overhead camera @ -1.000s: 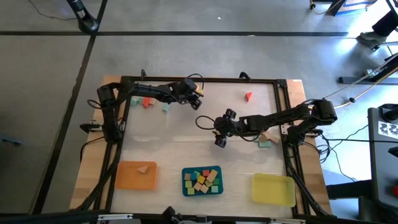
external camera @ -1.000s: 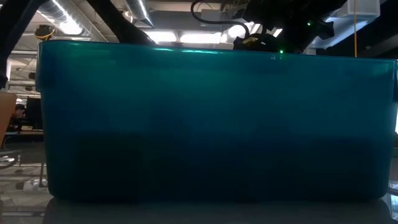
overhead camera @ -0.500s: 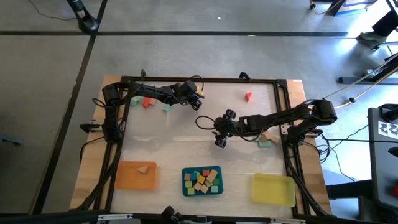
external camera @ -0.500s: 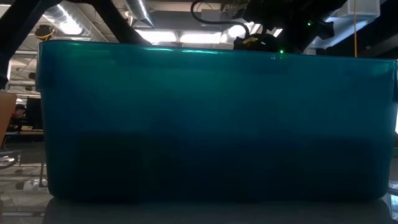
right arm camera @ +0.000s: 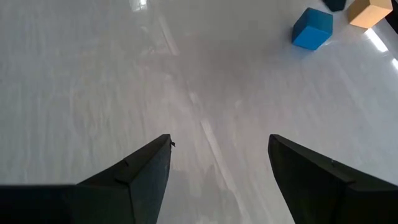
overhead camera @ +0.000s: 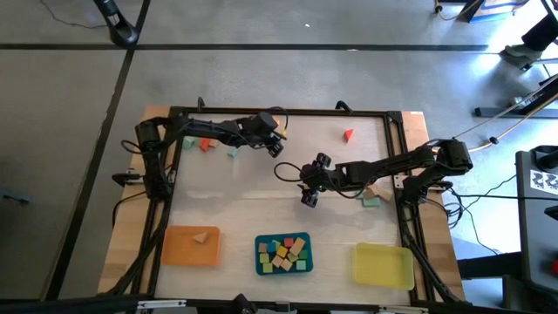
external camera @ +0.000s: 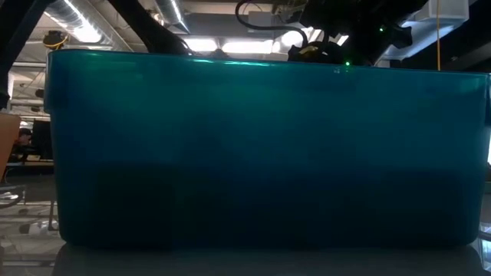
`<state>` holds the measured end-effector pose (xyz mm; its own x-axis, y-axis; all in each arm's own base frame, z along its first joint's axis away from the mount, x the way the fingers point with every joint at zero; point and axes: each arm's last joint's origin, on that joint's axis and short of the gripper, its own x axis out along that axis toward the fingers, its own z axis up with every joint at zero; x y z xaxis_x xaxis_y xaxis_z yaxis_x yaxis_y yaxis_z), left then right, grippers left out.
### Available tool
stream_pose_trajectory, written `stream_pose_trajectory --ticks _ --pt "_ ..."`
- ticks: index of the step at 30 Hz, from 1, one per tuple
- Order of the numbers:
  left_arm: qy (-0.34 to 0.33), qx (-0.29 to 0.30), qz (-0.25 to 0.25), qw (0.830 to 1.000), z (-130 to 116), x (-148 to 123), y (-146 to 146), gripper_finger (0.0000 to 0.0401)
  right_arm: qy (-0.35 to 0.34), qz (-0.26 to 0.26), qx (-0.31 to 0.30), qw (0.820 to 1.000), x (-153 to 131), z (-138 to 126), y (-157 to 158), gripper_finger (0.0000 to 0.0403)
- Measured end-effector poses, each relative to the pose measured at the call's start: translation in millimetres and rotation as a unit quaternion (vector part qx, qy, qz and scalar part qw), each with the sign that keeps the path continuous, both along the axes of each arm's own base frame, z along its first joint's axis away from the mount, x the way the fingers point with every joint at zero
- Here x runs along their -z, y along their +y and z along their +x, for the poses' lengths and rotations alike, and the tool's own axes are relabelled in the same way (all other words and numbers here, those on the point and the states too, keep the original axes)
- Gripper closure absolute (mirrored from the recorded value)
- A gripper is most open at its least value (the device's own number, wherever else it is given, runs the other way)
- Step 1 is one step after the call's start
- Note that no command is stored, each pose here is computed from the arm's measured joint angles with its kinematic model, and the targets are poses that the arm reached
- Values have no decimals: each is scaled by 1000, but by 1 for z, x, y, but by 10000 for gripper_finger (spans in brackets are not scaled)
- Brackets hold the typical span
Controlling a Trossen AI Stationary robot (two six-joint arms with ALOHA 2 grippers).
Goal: Sort blocks by size
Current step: Put the blue cube block into the blue bin
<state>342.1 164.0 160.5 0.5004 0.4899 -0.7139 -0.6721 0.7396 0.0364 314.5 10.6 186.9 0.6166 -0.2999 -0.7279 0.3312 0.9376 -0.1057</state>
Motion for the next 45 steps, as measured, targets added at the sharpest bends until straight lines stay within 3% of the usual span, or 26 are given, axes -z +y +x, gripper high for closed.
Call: stream_pose_trajectory --ticks 11,25,29,37,41,45 --pt "-17 28 -50 998 -4 -1 5 182 -6 0 0 1000 -1 1 0 136" --pt "17 16 -60 998 4 35 3 196 -10 0 0 1000 -1 1 0 136" --pt "22 22 -53 998 5 38 4 210 -10 0 0 1000 -1 1 0 136" --pt "19 45 -33 998 8 36 4 285 -11 0 0 1000 -1 2 0 136" --pt "33 63 -34 997 8 31 -6 286 -6 0 0 1000 -1 1 0 136" --pt "43 106 -31 993 9 7 -36 283 -7 0 0 1000 -1 1 0 136"
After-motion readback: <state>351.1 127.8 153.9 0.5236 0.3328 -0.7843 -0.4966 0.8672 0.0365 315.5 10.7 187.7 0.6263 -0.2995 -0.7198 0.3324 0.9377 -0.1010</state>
